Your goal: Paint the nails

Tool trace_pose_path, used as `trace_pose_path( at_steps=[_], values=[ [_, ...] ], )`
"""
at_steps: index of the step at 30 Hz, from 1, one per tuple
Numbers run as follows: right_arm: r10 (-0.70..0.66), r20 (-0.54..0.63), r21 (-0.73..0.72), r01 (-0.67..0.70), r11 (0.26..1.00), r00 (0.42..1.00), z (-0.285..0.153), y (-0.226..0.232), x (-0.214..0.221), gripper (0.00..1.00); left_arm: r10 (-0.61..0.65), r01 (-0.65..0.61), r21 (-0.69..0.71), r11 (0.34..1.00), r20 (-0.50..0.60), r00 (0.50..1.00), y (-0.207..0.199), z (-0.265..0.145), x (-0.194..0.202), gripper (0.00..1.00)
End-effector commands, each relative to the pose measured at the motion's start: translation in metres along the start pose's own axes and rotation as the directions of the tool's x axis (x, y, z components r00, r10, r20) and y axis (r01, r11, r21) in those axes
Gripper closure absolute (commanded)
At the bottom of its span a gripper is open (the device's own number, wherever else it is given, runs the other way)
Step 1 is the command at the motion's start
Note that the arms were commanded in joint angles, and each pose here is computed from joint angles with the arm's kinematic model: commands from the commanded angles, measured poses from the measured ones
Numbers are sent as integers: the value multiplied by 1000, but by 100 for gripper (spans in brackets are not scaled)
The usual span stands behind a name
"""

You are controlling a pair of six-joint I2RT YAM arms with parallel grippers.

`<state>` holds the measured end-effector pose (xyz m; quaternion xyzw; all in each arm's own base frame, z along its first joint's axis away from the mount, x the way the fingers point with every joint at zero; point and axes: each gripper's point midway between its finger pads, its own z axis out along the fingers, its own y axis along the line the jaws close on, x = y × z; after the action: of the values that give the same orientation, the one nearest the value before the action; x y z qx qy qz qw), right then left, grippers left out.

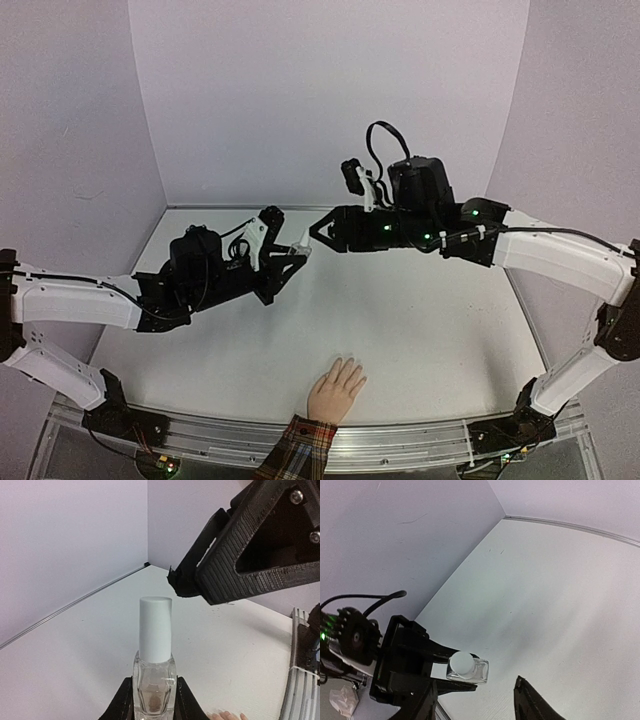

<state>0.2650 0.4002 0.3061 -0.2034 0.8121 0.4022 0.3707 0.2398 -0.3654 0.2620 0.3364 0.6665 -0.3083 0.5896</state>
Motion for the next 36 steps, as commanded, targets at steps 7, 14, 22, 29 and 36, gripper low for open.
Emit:
trace_pose_path(
  at_steps=[7, 14, 22, 29, 36],
  values=[
    [80, 23, 49, -81, 996, 997, 40, 11, -15, 67, 42, -31, -114, 993, 89, 995, 9, 11, -31, 100],
    [28, -9, 15, -28, 1000, 1000, 44, 16, -10, 95, 16, -10, -55, 998, 110, 994, 0, 3, -37, 100],
    [-508, -24, -734, 330, 594, 861, -52, 107, 77, 100, -159, 40, 705, 708, 104, 982, -74, -79, -60, 100],
    [-486, -38, -620, 361, 697, 873, -52, 81, 68, 91, -128, 71, 676, 734, 35, 991, -61, -71, -49, 100],
    [-210, 12, -120, 210, 970, 978, -28, 18, 3, 27, -24, 16, 124, 992, 57, 998, 4, -23, -39, 100]
  ],
)
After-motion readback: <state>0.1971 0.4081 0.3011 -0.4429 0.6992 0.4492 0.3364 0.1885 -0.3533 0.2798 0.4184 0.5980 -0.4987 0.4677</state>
